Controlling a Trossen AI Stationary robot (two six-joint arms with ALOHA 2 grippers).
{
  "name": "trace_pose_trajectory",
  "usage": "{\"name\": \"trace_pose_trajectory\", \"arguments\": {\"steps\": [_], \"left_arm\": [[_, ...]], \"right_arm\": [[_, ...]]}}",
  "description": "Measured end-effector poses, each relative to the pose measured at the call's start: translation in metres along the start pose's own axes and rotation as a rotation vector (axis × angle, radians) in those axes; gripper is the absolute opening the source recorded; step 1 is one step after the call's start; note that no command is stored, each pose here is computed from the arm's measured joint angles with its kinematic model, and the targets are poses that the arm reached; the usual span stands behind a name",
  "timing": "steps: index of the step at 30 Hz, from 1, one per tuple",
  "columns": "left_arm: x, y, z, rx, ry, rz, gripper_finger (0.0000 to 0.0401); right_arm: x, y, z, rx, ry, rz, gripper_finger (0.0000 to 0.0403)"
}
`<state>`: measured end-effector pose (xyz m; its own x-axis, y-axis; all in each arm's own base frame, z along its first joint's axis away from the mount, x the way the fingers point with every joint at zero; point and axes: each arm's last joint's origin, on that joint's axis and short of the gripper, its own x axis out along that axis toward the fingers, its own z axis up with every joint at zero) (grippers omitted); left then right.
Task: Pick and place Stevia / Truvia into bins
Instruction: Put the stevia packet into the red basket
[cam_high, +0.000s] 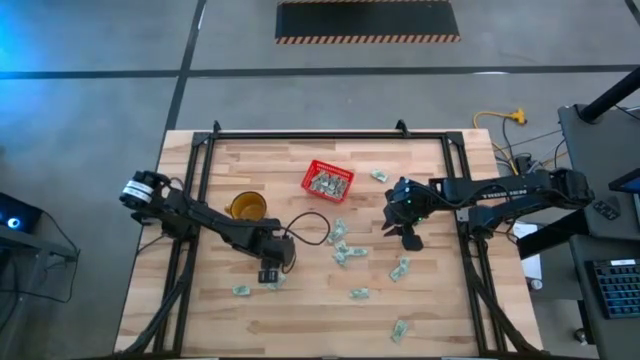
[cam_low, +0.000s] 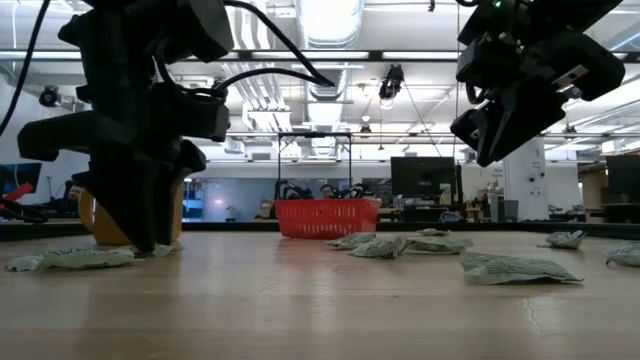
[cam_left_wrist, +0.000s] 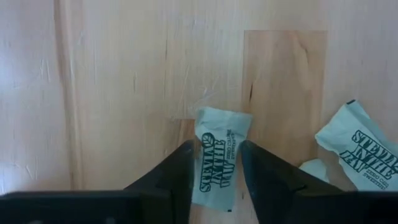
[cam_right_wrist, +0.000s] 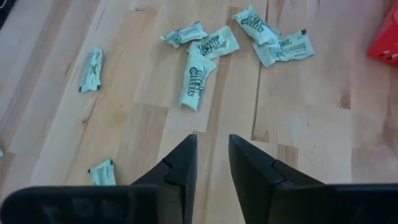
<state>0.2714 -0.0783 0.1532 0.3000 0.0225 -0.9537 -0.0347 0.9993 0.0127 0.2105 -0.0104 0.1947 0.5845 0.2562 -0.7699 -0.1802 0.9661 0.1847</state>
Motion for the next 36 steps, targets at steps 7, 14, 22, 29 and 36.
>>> {"name": "trace_pose_trajectory", "arguments": {"steps": [7,14,22,29,36], "left_arm": [[-0.001,0.000,0.002,0.004,-0.007,-0.002,0.0012],[-0.011,-0.001,0.018,0.066,-0.096,0.077,0.0010],[-0.032,0.002,0.056,0.249,-0.372,0.330,0.0011],[-0.043,0.030,0.087,0.267,-0.583,0.492,0.0011],[-0.044,0.086,0.097,0.124,-0.596,0.590,0.0011]], "right_arm": [[0.000,0.000,0.000,-0.002,0.000,0.000,0.0083],[0.000,0.000,0.000,-0.003,0.000,-0.001,0.0080],[0.000,0.000,0.000,-0.004,-0.001,-0.001,0.0072],[0.000,0.000,0.000,-0.004,-0.002,-0.001,0.0077],[0.000,0.000,0.000,-0.004,-0.002,-0.001,0.0068]]}}
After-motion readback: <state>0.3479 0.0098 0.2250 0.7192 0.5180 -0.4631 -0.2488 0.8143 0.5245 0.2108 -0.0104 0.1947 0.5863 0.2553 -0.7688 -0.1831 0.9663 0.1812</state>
